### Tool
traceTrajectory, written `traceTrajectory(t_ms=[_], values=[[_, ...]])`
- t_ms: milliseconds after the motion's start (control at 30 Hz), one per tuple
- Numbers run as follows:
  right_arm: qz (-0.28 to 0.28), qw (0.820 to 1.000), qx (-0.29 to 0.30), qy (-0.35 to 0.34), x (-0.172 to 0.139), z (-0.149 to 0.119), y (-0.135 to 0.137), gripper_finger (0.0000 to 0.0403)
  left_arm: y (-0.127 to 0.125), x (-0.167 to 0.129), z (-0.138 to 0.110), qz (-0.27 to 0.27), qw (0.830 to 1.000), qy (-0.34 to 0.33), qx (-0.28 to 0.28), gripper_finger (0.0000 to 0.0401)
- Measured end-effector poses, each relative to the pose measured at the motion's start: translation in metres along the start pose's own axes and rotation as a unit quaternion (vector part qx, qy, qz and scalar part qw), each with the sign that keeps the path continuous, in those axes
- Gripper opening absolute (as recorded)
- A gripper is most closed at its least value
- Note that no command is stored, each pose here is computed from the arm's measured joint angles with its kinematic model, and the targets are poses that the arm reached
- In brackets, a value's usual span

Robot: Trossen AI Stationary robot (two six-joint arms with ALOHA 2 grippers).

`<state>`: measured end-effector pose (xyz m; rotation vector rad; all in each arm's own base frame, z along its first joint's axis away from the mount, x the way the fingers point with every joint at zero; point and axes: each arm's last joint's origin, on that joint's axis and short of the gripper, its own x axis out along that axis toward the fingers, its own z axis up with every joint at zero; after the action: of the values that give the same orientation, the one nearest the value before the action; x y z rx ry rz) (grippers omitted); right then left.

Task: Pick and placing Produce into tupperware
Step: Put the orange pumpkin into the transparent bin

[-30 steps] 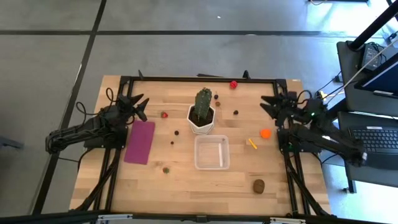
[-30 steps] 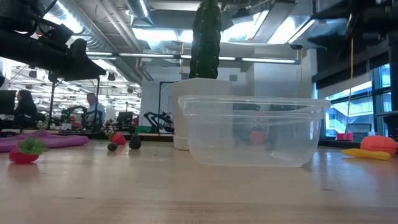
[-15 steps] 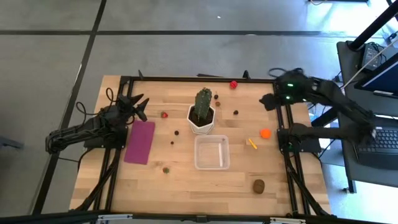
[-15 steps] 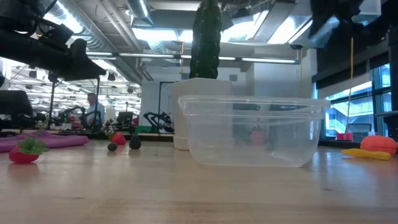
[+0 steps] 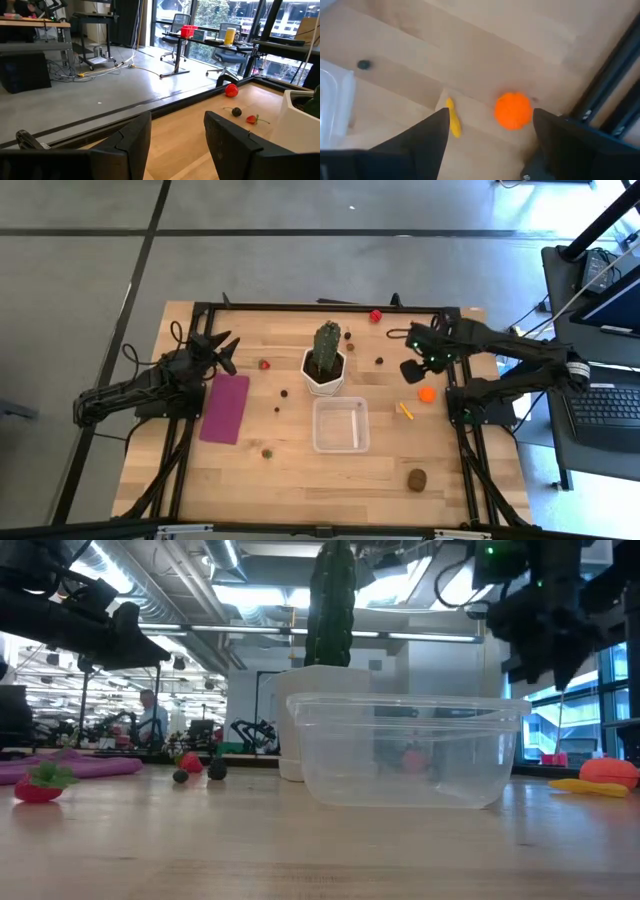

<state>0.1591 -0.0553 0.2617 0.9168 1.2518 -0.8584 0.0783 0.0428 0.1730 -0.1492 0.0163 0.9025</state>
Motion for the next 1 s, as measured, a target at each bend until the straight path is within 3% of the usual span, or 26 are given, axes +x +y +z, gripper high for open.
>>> traceTrajectory(t_ms=[300,467,1000], values=[[-0.049,0.997,0.032,0.050,0.045,-0.025,-0.010,0.0288,0.000,0.000,0.000,0.000,1.000,0.000,0.000,0.0176],[-0.030,0.998,0.036,0.042,0.064,-0.030,-0.009,0.0288,0.000,0.000,0.000,0.000,1.000,0.000,0.000,0.0176],[-0.034,0.997,0.055,0.044,0.080,-0.035,-0.014,0.0288,0.000,0.000,0.000,0.000,1.000,0.000,0.000,0.0176]])
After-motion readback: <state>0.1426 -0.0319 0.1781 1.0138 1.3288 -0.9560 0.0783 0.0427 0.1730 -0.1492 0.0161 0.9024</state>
